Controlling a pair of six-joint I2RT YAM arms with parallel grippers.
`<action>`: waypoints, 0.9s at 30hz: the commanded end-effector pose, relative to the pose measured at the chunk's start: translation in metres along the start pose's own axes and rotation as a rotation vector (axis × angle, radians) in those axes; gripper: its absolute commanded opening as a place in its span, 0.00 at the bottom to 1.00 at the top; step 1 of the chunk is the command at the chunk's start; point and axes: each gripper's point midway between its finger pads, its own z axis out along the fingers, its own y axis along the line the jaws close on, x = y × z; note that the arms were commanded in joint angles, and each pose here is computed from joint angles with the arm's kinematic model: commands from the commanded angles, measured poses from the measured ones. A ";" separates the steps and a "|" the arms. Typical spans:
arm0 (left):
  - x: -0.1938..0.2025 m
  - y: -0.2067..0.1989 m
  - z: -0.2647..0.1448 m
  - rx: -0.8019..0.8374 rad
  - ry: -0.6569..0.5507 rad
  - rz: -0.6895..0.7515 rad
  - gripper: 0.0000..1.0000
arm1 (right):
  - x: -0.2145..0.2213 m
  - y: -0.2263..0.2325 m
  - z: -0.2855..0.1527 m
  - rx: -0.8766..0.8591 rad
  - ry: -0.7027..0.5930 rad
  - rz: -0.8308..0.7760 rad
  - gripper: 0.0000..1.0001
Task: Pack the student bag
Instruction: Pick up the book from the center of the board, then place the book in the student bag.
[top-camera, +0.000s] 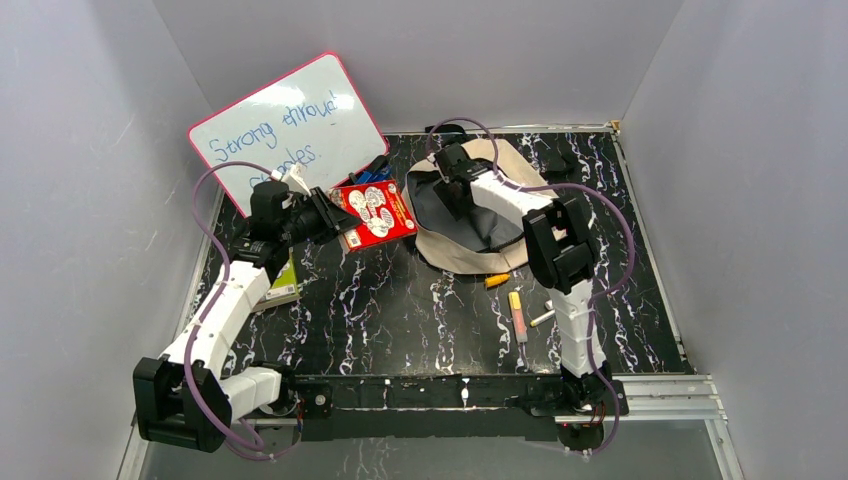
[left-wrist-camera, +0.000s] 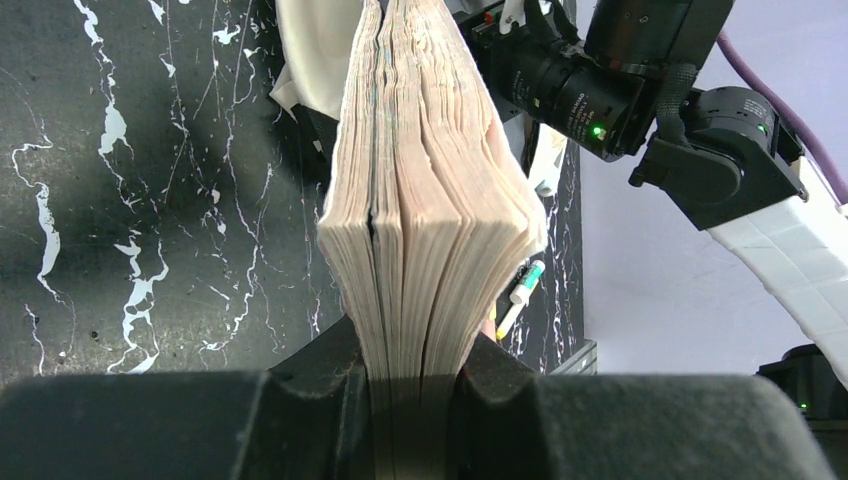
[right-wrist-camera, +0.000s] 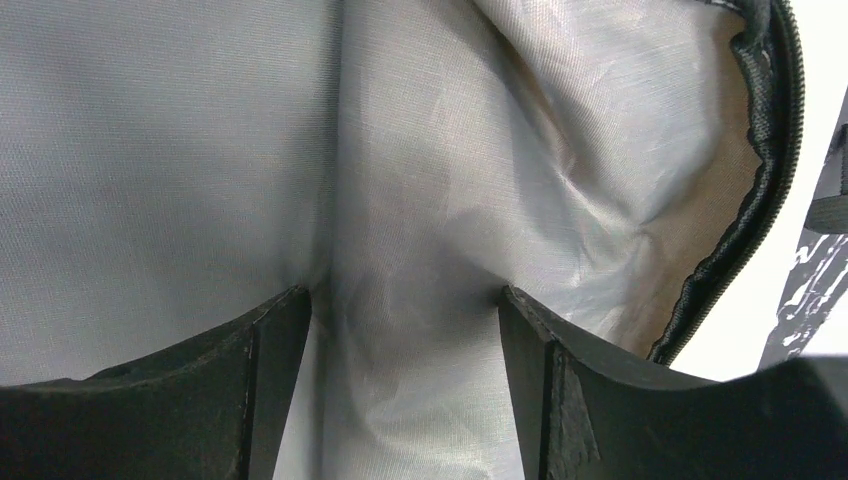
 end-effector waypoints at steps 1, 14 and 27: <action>-0.018 -0.026 -0.005 0.090 -0.046 0.034 0.00 | -0.019 -0.012 -0.004 0.061 -0.043 -0.012 0.74; -0.034 -0.041 0.004 0.146 -0.070 0.047 0.00 | -0.039 -0.023 -0.019 0.096 -0.124 0.115 0.15; -0.038 -0.067 0.049 0.206 -0.043 0.046 0.00 | -0.075 -0.043 -0.098 0.020 -0.307 0.231 0.00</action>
